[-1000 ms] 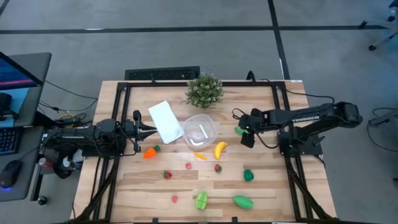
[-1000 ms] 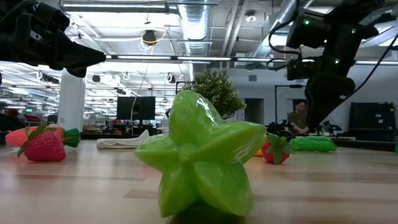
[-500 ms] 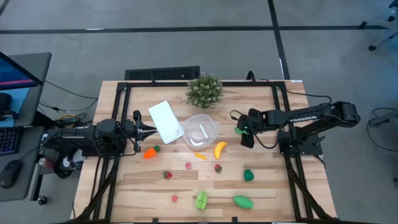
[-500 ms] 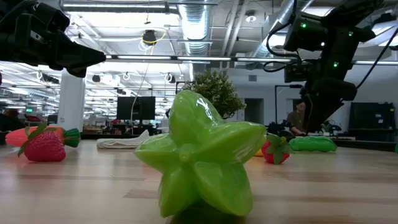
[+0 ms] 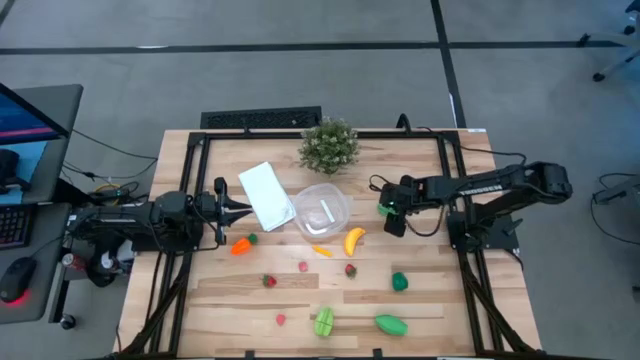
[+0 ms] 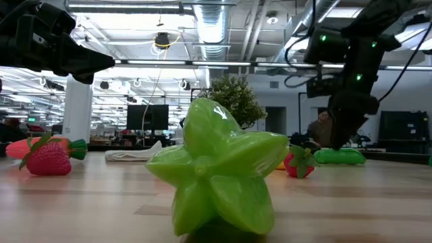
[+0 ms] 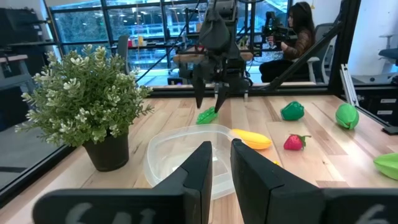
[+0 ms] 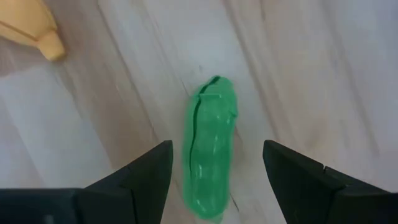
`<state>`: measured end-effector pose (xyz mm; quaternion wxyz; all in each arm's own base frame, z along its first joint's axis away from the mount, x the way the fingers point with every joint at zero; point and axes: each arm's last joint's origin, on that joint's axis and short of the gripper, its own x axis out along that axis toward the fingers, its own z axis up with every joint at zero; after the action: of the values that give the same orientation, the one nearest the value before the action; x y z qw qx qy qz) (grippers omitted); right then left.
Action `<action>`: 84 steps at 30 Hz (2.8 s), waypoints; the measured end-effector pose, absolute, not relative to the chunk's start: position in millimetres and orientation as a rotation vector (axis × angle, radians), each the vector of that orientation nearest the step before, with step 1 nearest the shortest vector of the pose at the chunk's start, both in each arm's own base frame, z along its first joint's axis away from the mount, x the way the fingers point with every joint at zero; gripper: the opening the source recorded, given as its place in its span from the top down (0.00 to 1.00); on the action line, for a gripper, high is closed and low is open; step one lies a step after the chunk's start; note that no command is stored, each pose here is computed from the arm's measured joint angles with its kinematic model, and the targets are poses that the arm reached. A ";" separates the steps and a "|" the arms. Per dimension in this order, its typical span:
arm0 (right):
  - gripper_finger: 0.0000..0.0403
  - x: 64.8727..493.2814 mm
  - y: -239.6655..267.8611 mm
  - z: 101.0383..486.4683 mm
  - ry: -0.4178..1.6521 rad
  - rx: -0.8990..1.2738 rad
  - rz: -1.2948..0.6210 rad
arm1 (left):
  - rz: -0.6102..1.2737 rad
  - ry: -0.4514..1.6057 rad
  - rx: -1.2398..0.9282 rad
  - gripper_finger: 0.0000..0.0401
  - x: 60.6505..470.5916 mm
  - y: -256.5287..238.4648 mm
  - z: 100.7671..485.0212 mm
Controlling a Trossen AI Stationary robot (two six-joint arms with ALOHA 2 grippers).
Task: Pick and placing Produce into tupperware
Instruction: Put the green pea into the transparent bin
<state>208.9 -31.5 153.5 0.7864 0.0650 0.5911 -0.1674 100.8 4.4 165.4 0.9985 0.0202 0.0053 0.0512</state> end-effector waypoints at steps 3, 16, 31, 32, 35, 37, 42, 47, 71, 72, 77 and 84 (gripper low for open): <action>0.39 211.1 -31.9 142.7 1.332 0.138 -0.362 | 0.102 0.011 0.040 0.88 100.8 4.4 165.4; 0.42 214.8 -33.2 132.3 1.373 0.132 -0.359 | 0.102 0.011 0.040 0.88 100.8 4.3 165.3; 0.60 216.9 -33.6 134.8 1.331 0.135 -0.361 | 0.102 0.011 0.040 0.88 100.8 4.4 165.3; 0.60 216.9 -33.6 134.8 1.331 0.135 -0.361 | 0.103 0.011 0.040 0.88 100.8 4.4 165.4; 0.63 216.9 -33.6 134.7 1.331 0.134 -0.361 | 0.103 0.011 0.040 0.88 100.8 4.4 165.4; 0.64 216.9 -33.6 134.7 1.331 0.134 -0.361 | 0.103 0.011 0.040 0.88 100.8 4.4 165.3; 0.65 217.0 -33.4 135.0 1.330 0.133 -0.360 | 0.103 0.010 0.037 0.88 100.8 4.4 165.4; 0.62 217.0 -33.4 135.0 1.330 0.134 -0.360 | 0.103 0.011 0.036 0.88 100.8 4.4 165.4; 0.64 218.3 -31.2 135.8 1.326 0.162 -0.280 | 0.104 0.011 0.036 0.88 100.8 4.4 165.4; 0.65 218.3 -31.2 135.8 1.326 0.161 -0.278 | 0.104 0.011 0.036 0.88 100.8 4.4 165.3; 0.65 217.9 -31.0 136.9 1.322 0.163 -0.274 | 0.103 0.011 0.036 0.88 100.8 4.4 165.4; 0.65 214.5 -30.6 151.5 1.252 0.162 -0.271 | 0.103 0.011 0.034 0.88 100.8 4.4 165.3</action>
<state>214.5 -30.6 151.5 0.7988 0.0753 0.5833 -0.1263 100.8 4.4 165.3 0.9985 0.0170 0.0054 0.0516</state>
